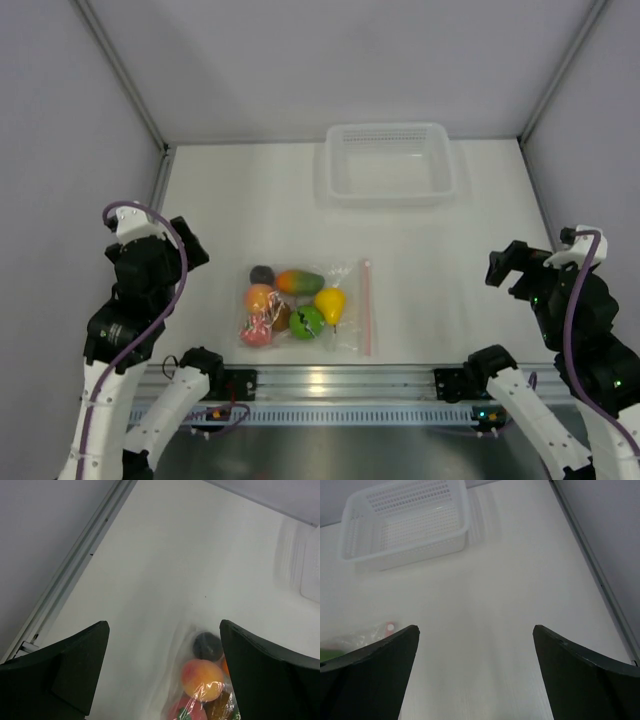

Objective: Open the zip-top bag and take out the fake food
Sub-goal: Pick up the zipper food storage bag at the center of the board.

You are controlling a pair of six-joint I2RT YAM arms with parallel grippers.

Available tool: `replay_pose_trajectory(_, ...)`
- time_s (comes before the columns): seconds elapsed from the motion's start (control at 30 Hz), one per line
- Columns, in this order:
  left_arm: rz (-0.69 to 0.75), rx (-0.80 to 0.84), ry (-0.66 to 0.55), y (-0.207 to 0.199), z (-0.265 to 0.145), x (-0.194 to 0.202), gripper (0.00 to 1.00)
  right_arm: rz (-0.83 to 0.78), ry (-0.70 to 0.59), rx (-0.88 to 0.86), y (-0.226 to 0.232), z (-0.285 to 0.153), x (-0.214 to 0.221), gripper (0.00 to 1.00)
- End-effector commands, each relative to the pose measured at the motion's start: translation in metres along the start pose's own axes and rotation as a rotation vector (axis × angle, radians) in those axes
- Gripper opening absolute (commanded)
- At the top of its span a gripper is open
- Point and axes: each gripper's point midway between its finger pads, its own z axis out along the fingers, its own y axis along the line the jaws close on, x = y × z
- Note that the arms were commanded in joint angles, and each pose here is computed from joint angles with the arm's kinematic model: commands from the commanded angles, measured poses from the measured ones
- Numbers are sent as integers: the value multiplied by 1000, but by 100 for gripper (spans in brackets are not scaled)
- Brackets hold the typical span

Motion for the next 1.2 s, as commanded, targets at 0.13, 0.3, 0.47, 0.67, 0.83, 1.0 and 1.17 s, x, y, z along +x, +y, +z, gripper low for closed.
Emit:
replay_pose_trajectory(0.13, -71, -26, -58, 8, -9, -12, 99, 44, -31, 30, 0, 6, -10, 99)
replay_pose_trajectory(0.3, -192, 89, -78, -8, -22, -16, 99, 98, -8, -26, 14, 11, -4, 100)
replay_pose_trajectory(0.47, -140, 225, 26, -43, -15, -7, 99, 146, -35, -88, 26, 9, -9, 99)
replay_pose_trajectory(0.67, -138, 321, 282, -92, 14, 33, 99, 133, 23, -111, 34, 16, 4, 99)
replay_pose_trajectory(0.83, -65, 196, 324, -103, 47, 47, 99, 127, 73, -93, 34, 27, 23, 100)
replay_pose_trajectory(1.0, 179, 240, 318, -177, 29, 87, 99, 123, 109, -99, 36, 31, 37, 99)
replay_pose_trajectory(1.17, 374, 286, 284, -248, 2, 128, 99, 115, 104, -97, 34, 30, 37, 99)
